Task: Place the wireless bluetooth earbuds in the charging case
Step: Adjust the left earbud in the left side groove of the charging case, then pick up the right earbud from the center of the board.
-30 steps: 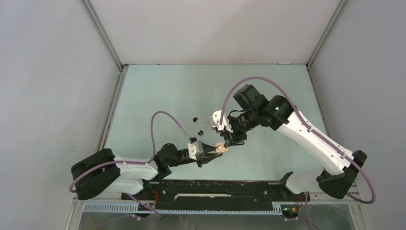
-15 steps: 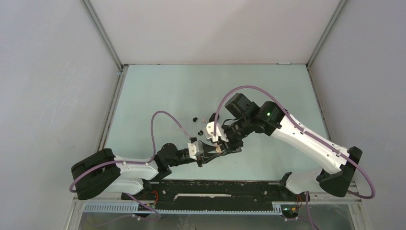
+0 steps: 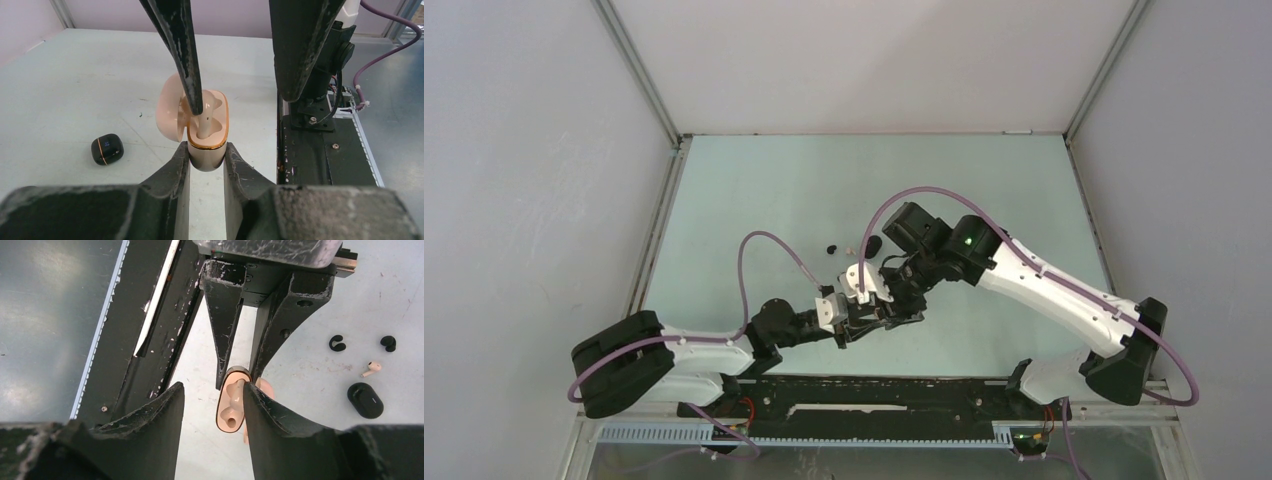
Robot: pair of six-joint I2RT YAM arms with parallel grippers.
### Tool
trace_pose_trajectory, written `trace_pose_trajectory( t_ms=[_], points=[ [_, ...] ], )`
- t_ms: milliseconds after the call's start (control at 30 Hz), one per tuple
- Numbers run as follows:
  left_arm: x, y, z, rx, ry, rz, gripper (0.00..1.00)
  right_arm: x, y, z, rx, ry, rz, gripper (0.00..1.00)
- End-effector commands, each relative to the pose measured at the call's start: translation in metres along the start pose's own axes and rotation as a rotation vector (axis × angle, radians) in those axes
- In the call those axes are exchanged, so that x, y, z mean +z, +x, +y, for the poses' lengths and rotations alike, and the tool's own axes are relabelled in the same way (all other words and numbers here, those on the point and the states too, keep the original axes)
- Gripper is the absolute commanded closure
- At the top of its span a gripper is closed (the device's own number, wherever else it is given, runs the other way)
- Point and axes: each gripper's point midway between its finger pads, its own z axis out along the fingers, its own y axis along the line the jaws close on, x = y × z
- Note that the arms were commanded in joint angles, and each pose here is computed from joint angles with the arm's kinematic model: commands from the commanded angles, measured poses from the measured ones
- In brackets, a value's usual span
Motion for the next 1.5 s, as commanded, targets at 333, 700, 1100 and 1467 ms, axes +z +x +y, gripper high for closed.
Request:
trace_pose_trajectory(
  t_ms=[333,700,1100,1467],
  points=[
    [0.004,-0.025,0.005,0.014,-0.017,-0.075,1.00,0.001,0.001,-0.005,-0.026,0.043,0.018,0.50],
    [0.005,-0.015,0.023,0.001,-0.110,-0.033,1.00,-0.065,-0.047,-0.050,0.089,0.208,-0.264,0.51],
    [-0.066,0.001,0.126,-0.002,-0.700,0.063,1.00,-0.065,0.051,-0.200,0.478,0.558,-0.323,0.57],
    [-0.147,-0.005,0.163,-0.073,-1.096,-0.051,1.00,0.062,0.112,-0.224,0.358,0.376,-0.016,0.57]
  ],
)
